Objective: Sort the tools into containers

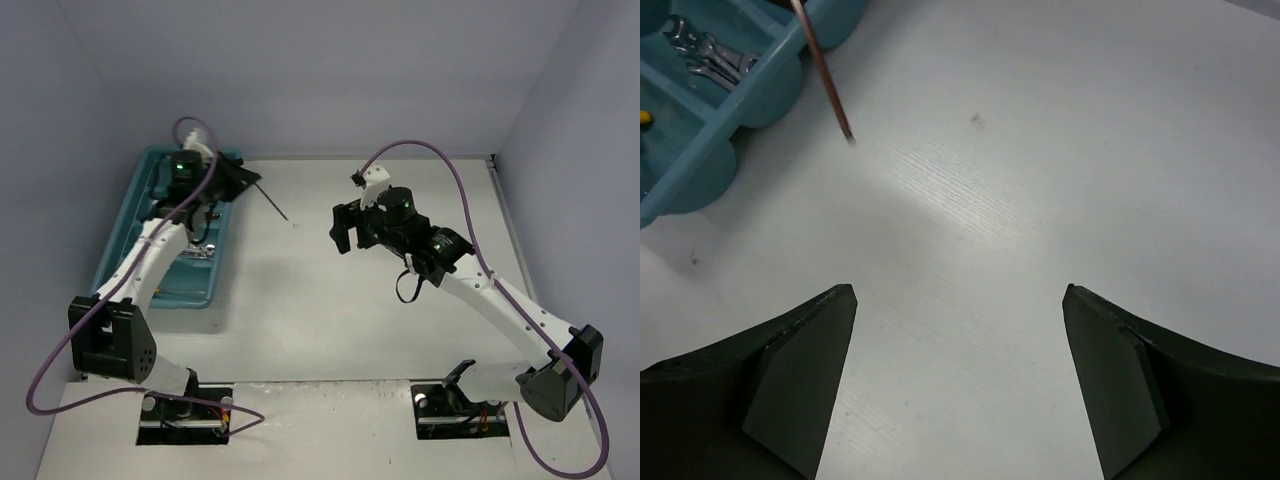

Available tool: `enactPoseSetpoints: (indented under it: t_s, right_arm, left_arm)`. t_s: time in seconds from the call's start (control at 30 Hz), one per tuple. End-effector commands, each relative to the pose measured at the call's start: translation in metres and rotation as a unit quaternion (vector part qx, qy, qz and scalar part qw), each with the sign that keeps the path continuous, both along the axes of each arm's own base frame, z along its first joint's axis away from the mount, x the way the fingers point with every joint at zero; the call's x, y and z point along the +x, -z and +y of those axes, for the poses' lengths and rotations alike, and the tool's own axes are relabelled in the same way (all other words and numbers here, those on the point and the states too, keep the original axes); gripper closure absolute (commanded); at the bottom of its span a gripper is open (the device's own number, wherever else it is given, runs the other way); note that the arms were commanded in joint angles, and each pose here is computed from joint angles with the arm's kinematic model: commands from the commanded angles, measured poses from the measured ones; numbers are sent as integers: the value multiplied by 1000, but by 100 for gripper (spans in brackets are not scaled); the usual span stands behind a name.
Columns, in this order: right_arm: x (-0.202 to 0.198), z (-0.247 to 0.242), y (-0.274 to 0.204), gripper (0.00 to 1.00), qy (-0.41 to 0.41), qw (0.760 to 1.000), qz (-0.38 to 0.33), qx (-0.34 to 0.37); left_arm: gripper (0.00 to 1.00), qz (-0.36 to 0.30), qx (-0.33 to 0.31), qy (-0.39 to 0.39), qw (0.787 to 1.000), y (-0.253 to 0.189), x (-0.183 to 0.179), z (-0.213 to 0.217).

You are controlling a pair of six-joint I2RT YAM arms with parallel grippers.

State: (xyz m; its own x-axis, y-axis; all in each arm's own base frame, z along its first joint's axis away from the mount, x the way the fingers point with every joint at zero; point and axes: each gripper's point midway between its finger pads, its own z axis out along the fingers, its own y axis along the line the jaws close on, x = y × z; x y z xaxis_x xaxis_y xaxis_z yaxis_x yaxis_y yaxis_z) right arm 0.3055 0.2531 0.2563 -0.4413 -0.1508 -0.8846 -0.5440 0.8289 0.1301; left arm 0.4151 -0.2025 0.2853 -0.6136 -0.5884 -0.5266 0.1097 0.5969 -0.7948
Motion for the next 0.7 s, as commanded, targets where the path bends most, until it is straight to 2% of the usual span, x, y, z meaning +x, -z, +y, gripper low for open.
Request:
enactPoseSetpoints:
  t_s: [0.0, 0.2, 0.33, 0.4, 0.5, 0.67]
  right_arm:
    - [13, -34, -23, 18, 64, 997, -42, 23]
    - [14, -62, -14, 17, 96, 995, -32, 25]
    - [13, -70, -8, 17, 104, 994, -28, 18]
    - [13, -71, -7, 16, 106, 994, -27, 16]
    - [13, -74, -3, 16, 112, 993, -24, 11]
    - [13, -77, 1, 16, 117, 993, -20, 5]
  left_arm:
    - [100, -64, -1, -112, 992, -42, 28, 115]
    - [100, -19, -1, -226, 974, 1, 58, 240]
    - [100, 6, -6, -266, 964, 30, 76, 291]
    - [100, 17, -7, -270, 963, 43, 84, 299]
    - [88, 39, -5, -279, 960, 71, 99, 315]
    - [72, 52, 2, -293, 955, 85, 110, 332]
